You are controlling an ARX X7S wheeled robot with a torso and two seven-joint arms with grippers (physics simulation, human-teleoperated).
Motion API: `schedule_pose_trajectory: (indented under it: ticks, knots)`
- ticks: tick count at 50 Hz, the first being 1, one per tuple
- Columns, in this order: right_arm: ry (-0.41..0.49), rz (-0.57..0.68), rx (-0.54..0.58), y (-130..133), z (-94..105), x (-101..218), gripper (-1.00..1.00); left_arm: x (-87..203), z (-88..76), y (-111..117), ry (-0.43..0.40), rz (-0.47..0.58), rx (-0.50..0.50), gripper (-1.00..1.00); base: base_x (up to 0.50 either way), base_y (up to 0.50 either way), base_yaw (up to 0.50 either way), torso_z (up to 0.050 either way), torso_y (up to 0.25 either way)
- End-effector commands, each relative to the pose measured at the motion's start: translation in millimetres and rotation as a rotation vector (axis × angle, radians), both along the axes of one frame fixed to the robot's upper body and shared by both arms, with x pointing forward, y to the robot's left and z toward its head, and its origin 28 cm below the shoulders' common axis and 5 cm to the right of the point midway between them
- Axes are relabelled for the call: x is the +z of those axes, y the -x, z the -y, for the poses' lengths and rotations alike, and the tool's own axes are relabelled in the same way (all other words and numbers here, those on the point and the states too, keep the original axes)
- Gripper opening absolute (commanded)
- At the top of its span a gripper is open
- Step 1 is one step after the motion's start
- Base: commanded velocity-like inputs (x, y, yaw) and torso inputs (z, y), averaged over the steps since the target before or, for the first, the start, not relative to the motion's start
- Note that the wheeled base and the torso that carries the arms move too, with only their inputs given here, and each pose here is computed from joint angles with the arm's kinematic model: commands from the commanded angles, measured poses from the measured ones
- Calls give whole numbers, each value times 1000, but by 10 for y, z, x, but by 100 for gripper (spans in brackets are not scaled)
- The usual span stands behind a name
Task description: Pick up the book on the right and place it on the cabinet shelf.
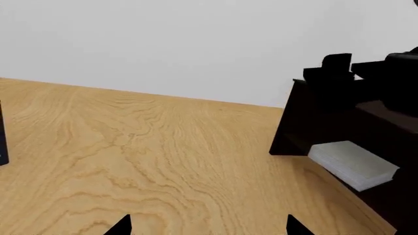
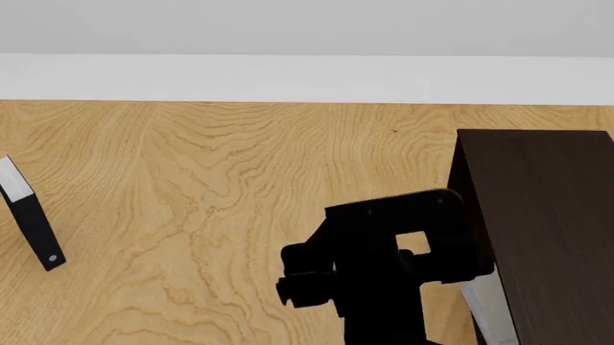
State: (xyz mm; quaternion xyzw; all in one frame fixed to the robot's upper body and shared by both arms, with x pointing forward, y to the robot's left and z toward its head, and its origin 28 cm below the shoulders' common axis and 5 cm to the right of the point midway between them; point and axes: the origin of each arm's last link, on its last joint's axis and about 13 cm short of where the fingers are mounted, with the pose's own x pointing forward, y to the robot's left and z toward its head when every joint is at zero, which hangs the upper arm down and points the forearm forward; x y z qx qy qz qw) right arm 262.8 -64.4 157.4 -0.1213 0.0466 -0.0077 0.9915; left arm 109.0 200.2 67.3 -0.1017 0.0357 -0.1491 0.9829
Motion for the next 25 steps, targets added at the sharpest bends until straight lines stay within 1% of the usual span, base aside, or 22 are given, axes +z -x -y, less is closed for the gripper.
schedule_pose_trajectory:
  ticks: [1,14,25]
  knots:
    - [-7,55,-24,233,114,129,100,-18,-2,25,-2,-14,5,100,0,0,0,0,0]
    - [11,89,-43,483,219,195,100,-17,-3,44,-3,-10,6,100,0,0,0,0,0]
    - [27,108,-19,713,275,219,100,-24,-11,35,-1,-14,9,100,0,0,0,0,0]
